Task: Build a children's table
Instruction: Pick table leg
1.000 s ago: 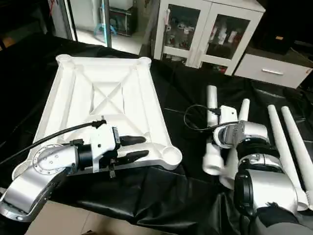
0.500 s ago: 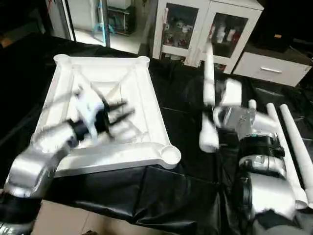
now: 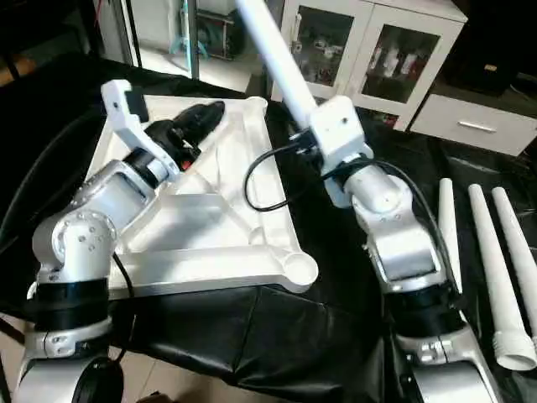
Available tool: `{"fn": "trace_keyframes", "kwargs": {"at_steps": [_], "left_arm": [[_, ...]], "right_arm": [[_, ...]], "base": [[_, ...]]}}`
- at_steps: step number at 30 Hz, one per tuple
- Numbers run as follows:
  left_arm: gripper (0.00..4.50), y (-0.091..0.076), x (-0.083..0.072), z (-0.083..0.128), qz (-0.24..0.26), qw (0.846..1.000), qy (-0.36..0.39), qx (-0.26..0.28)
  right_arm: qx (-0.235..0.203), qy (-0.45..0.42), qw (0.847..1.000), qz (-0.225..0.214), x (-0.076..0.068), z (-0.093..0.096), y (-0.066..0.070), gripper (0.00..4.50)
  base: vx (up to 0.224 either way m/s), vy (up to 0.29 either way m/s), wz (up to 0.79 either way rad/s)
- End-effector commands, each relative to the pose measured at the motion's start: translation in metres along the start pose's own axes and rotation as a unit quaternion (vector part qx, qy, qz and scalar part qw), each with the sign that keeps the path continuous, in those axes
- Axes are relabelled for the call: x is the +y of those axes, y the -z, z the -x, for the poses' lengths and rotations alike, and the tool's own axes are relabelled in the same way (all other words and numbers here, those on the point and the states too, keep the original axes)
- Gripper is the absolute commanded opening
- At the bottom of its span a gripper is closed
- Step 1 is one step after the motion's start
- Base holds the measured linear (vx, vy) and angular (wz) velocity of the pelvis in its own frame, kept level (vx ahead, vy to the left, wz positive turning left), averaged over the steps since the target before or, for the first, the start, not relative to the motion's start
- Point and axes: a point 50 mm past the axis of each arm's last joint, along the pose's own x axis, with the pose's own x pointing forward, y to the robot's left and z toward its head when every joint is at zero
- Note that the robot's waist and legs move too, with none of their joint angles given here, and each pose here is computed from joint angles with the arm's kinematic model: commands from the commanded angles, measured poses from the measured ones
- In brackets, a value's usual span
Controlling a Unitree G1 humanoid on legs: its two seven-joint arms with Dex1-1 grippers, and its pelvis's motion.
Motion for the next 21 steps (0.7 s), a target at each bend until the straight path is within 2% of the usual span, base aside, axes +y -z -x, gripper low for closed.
{"fn": "trace_keyframes", "kwargs": {"at_steps": [1,2,6,9,13,14,16,19,21], "left_arm": [[3.12,-0.004,-0.007,-0.007,0.025,1.0,0.003,-0.009],[3.22,-0.007,-0.008,-0.009,0.041,0.999,0.002,-0.017],[3.47,-0.015,-0.014,-0.011,0.072,0.996,0.025,-0.047],[3.83,-0.02,-0.021,-0.01,0.089,0.993,0.054,-0.063],[3.95,-0.019,-0.027,-0.008,0.102,0.99,0.074,-0.063],[4.2,-0.019,-0.026,-0.008,0.1,0.991,0.07,-0.063],[4.31,-0.019,-0.026,-0.01,0.108,0.99,0.066,-0.069],[4.48,-0.02,-0.024,-0.013,0.109,0.991,0.046,-0.068],[4.5,-0.019,-0.022,-0.015,0.11,0.992,0.027,-0.063]], "right_arm": [[-0.014,-0.014,0.999,0.037,0.006,0.002,-0.006,1.75],[-0.014,-0.03,0.998,0.057,0.012,0.004,-0.006,1.75],[-0.006,-0.075,0.994,0.076,0.027,0.007,-0.003,1.75],[-0.001,-0.095,0.992,0.087,0.035,0.009,-0.002,1.75],[-0.005,-0.097,0.991,0.095,0.038,0.01,-0.004,1.75],[-0.008,-0.099,0.99,0.097,0.04,0.01,-0.005,1.75],[-0.012,-0.109,0.988,0.107,0.044,0.011,-0.007,1.75],[-0.011,-0.087,0.982,0.168,0.044,0.01,-0.008,1.75],[-0.01,-0.053,0.98,0.189,0.04,0.007,-0.01,1.75]], "base": [[0.0,0.0,0.0],[0.0,0.0,0.0],[0.0,0.0,0.0],[0.0,0.0,0.0],[0.0,0.0,0.0],[0.0,0.0,0.0],[0.0,0.0,0.0],[0.0,0.0,0.0],[0.0,0.0,0.0]]}}
